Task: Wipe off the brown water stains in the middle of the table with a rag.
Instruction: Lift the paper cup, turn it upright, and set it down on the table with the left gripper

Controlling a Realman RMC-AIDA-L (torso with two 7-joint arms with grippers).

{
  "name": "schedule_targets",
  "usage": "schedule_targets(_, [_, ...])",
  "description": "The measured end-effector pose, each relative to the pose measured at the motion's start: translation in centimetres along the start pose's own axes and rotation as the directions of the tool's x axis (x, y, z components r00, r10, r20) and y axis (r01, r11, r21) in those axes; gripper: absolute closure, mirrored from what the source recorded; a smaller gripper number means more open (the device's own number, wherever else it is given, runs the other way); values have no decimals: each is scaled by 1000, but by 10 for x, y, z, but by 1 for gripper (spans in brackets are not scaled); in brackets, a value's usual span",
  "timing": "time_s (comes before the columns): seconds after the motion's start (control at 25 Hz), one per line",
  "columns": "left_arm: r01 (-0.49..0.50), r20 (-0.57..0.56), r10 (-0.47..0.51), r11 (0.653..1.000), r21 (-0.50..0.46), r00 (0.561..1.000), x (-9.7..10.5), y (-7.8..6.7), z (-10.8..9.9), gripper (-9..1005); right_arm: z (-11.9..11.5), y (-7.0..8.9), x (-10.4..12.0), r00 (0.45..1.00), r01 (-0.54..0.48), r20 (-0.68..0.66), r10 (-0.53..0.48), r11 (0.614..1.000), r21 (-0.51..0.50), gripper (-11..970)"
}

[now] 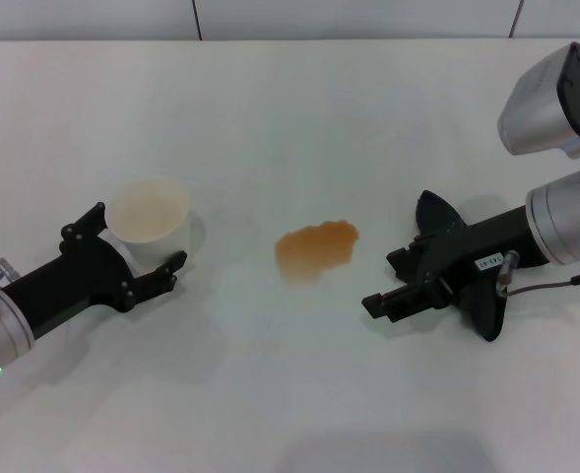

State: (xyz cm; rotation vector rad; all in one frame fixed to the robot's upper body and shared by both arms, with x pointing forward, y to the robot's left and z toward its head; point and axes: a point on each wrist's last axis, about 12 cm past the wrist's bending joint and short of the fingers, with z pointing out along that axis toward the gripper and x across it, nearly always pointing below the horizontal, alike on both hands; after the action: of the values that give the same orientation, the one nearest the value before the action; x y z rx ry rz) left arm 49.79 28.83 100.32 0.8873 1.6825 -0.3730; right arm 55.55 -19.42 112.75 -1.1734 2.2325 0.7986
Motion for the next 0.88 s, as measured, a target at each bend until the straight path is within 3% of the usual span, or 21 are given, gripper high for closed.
schedule_targets(0.88, [24, -19, -25, 1000, -11, 1000, 6, -3, -6, 104, 0, 0, -1, 1000, 1, 0, -1, 1000, 0, 169])
